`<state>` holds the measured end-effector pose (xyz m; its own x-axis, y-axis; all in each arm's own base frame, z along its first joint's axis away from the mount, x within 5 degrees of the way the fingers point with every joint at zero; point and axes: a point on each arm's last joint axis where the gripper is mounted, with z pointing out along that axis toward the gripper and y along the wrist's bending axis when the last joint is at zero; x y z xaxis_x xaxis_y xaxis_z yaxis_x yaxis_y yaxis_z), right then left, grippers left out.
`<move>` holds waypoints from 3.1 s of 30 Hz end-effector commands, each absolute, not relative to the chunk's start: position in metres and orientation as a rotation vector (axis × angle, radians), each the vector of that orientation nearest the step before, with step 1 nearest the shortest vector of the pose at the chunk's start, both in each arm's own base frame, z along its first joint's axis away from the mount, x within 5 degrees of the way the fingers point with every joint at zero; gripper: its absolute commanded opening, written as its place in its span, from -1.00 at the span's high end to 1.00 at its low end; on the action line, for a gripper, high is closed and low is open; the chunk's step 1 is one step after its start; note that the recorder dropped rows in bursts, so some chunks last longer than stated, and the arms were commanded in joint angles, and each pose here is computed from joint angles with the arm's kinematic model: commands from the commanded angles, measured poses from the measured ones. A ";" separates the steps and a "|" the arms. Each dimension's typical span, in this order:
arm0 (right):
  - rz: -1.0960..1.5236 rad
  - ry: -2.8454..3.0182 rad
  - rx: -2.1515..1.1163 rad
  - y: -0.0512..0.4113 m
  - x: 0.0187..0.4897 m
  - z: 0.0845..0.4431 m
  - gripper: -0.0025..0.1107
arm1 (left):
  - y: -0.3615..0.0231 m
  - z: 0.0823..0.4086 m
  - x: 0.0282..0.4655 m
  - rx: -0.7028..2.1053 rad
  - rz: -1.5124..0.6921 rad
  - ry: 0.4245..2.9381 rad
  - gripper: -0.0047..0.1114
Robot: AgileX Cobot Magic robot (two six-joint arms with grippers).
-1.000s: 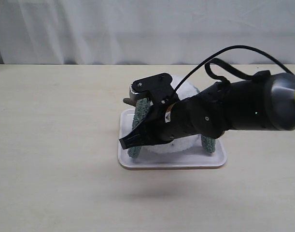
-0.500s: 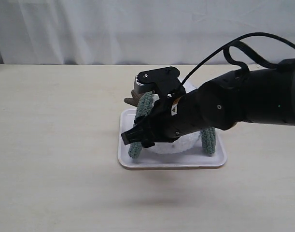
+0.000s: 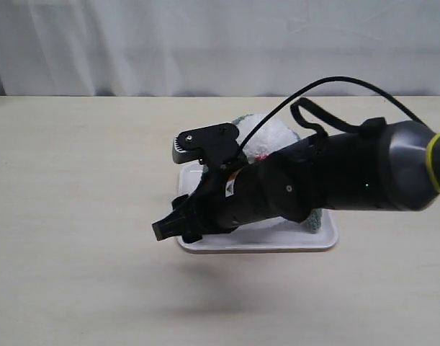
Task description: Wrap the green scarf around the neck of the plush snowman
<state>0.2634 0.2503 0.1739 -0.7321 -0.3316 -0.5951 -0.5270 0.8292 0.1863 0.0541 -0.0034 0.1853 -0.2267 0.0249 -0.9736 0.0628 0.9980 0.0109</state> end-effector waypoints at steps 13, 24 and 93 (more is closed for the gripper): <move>0.456 2.578 -0.577 0.262 0.259 0.131 -0.04 | -0.003 0.185 0.054 0.059 -0.033 1.791 0.92; 0.475 2.549 -0.505 0.261 0.267 0.126 -0.04 | -0.003 0.185 0.054 0.059 -0.033 1.791 0.92; -0.243 2.489 -0.892 0.188 0.258 0.213 0.88 | -0.003 0.185 0.054 0.059 -0.033 1.791 0.92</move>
